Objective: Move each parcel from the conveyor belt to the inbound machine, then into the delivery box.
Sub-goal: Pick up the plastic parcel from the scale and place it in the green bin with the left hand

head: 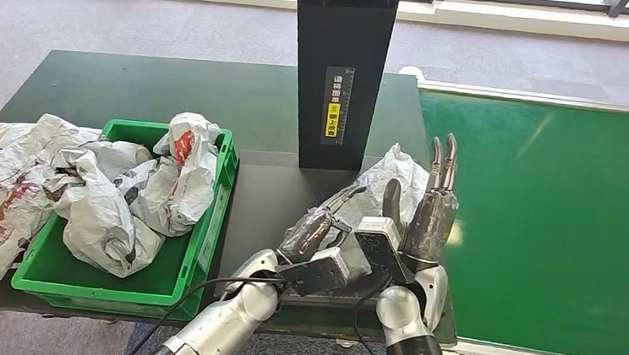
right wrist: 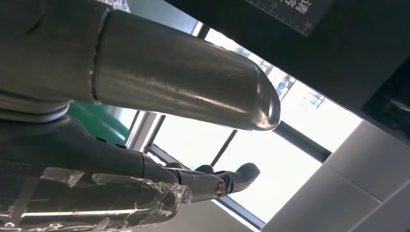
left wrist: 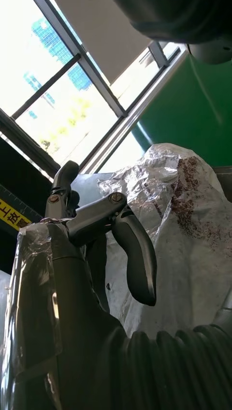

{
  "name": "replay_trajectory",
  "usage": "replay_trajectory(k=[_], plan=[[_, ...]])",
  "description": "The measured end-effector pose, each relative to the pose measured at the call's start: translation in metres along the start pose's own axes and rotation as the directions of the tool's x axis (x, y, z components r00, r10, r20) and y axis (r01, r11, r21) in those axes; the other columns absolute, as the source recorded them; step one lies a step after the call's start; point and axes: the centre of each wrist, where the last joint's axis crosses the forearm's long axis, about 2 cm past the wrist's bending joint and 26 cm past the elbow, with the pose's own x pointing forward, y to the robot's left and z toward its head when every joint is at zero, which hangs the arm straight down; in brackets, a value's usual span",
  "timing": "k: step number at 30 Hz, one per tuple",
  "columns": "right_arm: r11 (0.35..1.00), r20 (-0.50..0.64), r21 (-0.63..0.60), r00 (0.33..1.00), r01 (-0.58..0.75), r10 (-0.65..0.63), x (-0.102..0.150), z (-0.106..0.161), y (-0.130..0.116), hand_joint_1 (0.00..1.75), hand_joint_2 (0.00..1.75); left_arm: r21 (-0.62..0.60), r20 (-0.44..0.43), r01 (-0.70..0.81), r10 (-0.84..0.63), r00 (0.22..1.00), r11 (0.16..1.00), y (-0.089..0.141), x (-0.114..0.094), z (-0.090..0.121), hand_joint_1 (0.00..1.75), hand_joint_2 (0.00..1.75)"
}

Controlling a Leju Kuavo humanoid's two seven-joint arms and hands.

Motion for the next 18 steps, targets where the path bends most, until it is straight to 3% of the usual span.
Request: replay_trajectory(k=[5, 10, 18], plan=[[0.994, 0.095, -0.103, 0.994, -0.040, 0.050, 0.005, -0.004, -0.007, 0.00, 0.00, -0.028, -0.024, -0.012, 0.011, 1.000, 1.000, -0.006, 0.003, -0.005, 0.00, 1.75], [0.963, 0.181, -0.266, 0.978, -0.049, 0.100, 0.016, -0.022, -0.037, 0.00, 0.00, -0.109, -0.116, -0.029, 0.016, 0.993, 0.994, -0.025, 0.010, -0.013, 0.00, 1.75], [0.890, 0.304, -0.456, 0.938, -0.011, 0.168, 0.049, -0.047, -0.083, 0.00, 0.00, -0.294, -0.211, 0.092, -0.159, 0.964, 0.951, -0.043, 0.007, -0.012, 0.00, 1.75]])
